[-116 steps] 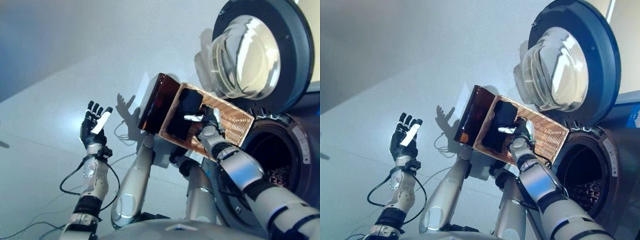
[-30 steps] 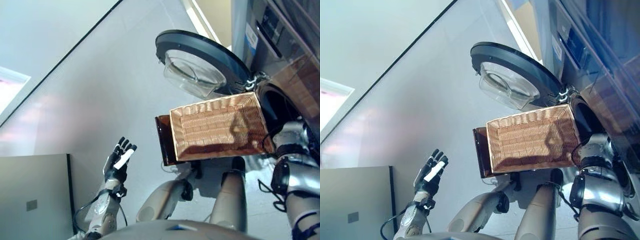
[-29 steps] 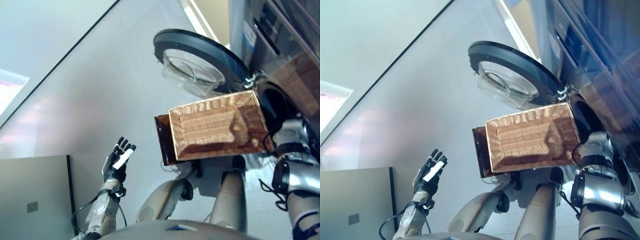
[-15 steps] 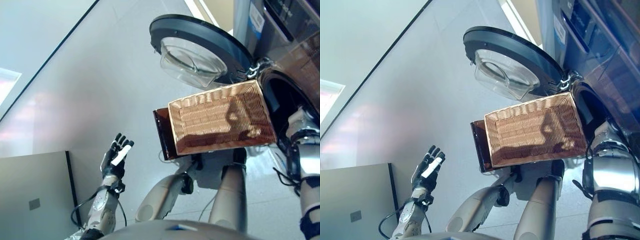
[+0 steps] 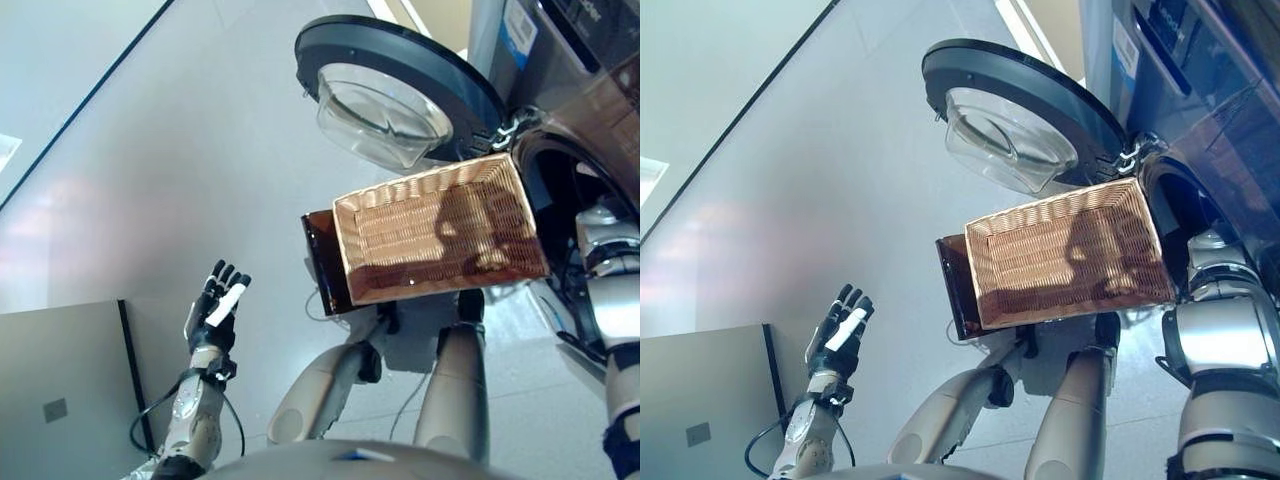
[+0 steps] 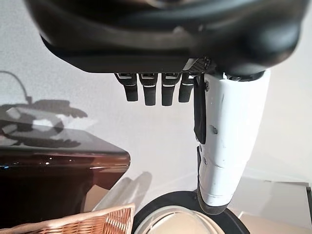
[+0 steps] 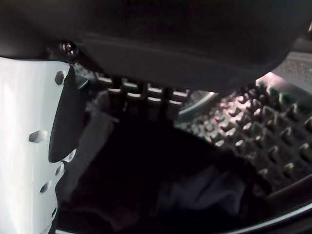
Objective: Pick up the clothes and place them into the washing machine
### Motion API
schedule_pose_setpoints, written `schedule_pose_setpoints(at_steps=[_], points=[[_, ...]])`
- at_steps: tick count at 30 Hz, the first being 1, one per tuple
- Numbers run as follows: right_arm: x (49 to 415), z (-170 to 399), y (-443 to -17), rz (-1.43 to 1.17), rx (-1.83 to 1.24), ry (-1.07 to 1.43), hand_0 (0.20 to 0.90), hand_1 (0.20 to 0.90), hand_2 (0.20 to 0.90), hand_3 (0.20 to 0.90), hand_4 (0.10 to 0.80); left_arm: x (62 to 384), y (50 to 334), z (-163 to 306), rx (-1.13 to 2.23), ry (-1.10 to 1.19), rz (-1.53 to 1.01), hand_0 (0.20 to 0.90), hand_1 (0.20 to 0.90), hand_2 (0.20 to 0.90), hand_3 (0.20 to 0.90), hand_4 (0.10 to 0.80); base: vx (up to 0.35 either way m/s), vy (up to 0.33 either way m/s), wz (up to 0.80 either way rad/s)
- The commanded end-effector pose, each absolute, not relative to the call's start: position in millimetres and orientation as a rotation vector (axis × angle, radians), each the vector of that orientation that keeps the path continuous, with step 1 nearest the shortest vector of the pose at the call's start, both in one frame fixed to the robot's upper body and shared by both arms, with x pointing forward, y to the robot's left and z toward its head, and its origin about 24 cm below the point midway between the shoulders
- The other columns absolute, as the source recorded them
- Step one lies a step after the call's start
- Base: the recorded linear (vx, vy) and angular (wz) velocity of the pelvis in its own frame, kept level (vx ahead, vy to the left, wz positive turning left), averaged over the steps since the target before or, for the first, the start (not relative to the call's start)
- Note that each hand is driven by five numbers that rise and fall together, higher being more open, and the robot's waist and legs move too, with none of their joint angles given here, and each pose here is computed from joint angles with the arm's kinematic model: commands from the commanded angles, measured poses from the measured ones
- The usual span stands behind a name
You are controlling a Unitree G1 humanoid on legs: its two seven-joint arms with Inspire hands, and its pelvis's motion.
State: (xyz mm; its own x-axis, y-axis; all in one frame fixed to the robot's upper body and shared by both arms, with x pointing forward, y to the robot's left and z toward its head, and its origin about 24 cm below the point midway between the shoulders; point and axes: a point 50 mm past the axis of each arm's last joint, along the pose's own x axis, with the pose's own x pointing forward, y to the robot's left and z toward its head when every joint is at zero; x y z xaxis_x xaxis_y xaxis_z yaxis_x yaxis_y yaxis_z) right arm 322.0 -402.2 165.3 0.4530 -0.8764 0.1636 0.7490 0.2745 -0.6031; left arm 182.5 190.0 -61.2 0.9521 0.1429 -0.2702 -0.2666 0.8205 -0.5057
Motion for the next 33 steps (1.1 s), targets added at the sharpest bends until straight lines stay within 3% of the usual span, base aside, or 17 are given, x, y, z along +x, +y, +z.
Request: schedule_pose_setpoints(at_steps=[1, 10, 18, 25, 33], points=[[330.3, 298.8, -396.4, -1.163, -0.715, -0.232, 0.9, 0.9, 0.9, 0.9, 0.8, 182.3, 216.6, -46.3, -0.52, 0.111, 0.288, 0.9, 0.9, 0.9, 0.9, 0.8, 0.0, 0.0, 0.0], [330.0, 227.5, -397.5, -1.097, 0.064, -0.336, 0.9, 0.9, 0.9, 0.9, 0.8, 189.4, 222.5, -37.8, -0.493, 0.061, 0.308, 0.9, 0.9, 0.9, 0.9, 0.8, 0.003, -0.05, 0.06], [344.3, 149.8, -352.1, -0.961, 0.738, -0.407, 0.9, 0.9, 0.9, 0.9, 0.8, 192.6, 222.9, -35.1, -0.476, 0.043, 0.325, 0.9, 0.9, 0.9, 0.9, 0.8, 0.007, -0.005, 0.0], [348.6, 105.4, -312.5, -0.906, 0.898, -0.345, 0.9, 0.9, 0.9, 0.9, 0.8, 190.0, 220.0, -40.4, -0.512, 0.054, 0.35, 0.9, 0.9, 0.9, 0.9, 0.8, -0.001, -0.002, 0.02], [347.7, 66.8, -275.1, -0.841, 0.834, -0.182, 0.9, 0.9, 0.9, 0.9, 0.8, 191.1, 221.8, -43.5, -0.502, 0.062, 0.378, 0.9, 0.9, 0.9, 0.9, 0.8, -0.004, -0.008, 0.01]])
